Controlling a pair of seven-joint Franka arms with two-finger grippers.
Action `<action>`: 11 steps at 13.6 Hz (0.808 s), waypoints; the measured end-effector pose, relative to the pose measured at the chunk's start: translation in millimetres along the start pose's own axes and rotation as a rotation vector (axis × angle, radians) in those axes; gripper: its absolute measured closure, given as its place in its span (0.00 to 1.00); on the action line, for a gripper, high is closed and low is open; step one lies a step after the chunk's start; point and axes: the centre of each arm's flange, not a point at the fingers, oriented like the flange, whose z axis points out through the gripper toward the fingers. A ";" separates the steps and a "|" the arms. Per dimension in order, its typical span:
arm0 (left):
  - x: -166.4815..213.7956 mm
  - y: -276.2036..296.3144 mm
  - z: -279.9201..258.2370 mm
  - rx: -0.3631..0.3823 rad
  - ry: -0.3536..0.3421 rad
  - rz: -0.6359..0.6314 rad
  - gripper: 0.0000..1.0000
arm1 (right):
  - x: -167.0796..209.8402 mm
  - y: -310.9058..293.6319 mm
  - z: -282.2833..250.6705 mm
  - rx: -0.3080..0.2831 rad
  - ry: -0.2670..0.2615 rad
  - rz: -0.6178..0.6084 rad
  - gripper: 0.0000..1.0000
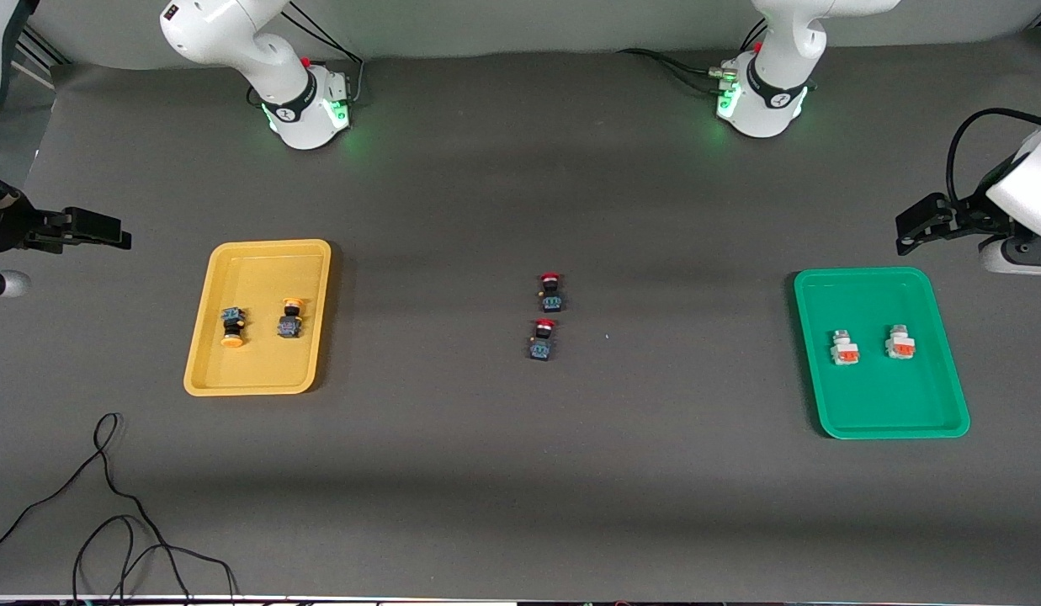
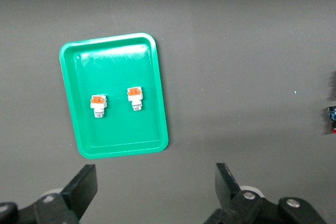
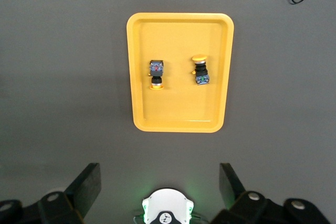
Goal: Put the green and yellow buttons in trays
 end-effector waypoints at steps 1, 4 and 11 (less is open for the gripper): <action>0.0 0.1 0.1 -0.001 0.000 -0.003 0.00 | 2.9 -1.8 3.2 0.007 -0.007 0.005 0.00; -0.2 0.2 1.0 -0.003 -0.004 -0.013 0.00 | 1.1 3.4 2.6 -0.013 -0.016 0.003 0.00; -1.5 1.4 2.2 -0.012 -0.016 -0.059 0.00 | -18.0 -0.7 -8.1 -0.041 0.013 -0.038 0.00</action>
